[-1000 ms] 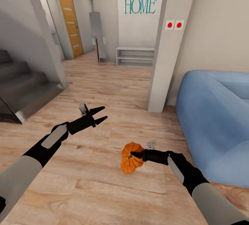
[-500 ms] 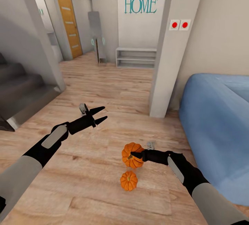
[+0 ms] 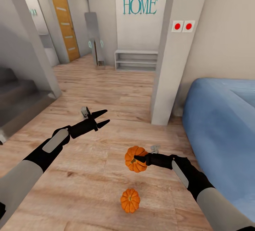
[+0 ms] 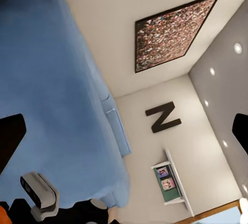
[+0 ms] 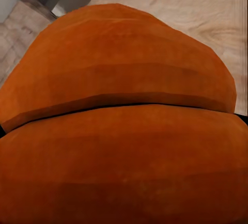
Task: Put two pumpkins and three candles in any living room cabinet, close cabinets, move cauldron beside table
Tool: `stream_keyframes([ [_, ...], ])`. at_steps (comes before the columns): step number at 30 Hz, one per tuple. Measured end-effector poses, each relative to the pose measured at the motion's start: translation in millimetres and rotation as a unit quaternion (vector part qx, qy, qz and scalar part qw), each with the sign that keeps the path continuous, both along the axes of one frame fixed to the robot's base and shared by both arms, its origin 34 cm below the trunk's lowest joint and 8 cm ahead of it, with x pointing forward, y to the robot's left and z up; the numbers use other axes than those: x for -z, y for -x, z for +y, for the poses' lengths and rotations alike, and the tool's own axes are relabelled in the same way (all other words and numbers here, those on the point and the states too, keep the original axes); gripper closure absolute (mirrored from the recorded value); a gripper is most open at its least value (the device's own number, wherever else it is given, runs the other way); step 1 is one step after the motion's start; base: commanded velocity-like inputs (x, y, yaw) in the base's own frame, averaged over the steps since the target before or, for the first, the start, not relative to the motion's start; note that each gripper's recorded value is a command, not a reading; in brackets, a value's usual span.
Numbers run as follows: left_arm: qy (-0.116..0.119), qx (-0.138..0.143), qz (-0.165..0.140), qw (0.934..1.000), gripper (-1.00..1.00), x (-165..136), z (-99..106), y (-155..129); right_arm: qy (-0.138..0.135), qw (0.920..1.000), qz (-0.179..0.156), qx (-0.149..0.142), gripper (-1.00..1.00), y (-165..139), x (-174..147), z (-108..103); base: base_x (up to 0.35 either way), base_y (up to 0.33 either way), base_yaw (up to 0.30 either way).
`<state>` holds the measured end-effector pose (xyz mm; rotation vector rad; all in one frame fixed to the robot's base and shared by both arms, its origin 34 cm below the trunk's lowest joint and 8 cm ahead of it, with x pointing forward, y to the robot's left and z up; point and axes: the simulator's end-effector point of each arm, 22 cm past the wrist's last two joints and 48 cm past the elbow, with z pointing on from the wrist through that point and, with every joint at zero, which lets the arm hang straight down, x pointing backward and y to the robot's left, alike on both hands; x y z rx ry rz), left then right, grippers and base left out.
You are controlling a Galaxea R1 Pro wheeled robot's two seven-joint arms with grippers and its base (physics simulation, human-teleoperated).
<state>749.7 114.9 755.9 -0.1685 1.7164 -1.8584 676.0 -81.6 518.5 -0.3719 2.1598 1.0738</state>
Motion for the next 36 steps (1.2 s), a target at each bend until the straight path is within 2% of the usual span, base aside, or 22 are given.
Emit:
stream_keyframes([
  [13,0.000,0.000,-0.007,1.0000,-1.00,-8.5,0.0,2.5,-0.001,1.0000,-0.006,0.001,1.00,-1.1,-7.7,-0.1,0.001,0.000,-0.220],
  [30,0.000,0.001,-0.008,1.0000,-1.00,-9.4,-1.1,2.9,0.000,1.0000,-0.006,0.001,1.00,-1.0,-7.6,-0.4,0.280,-0.102,-0.006],
  [36,0.000,0.000,-0.007,1.0000,-1.00,-9.0,-0.3,2.8,-0.002,1.0000,-0.005,0.002,1.00,-1.0,-8.0,-0.3,0.072,-0.011,0.000],
])
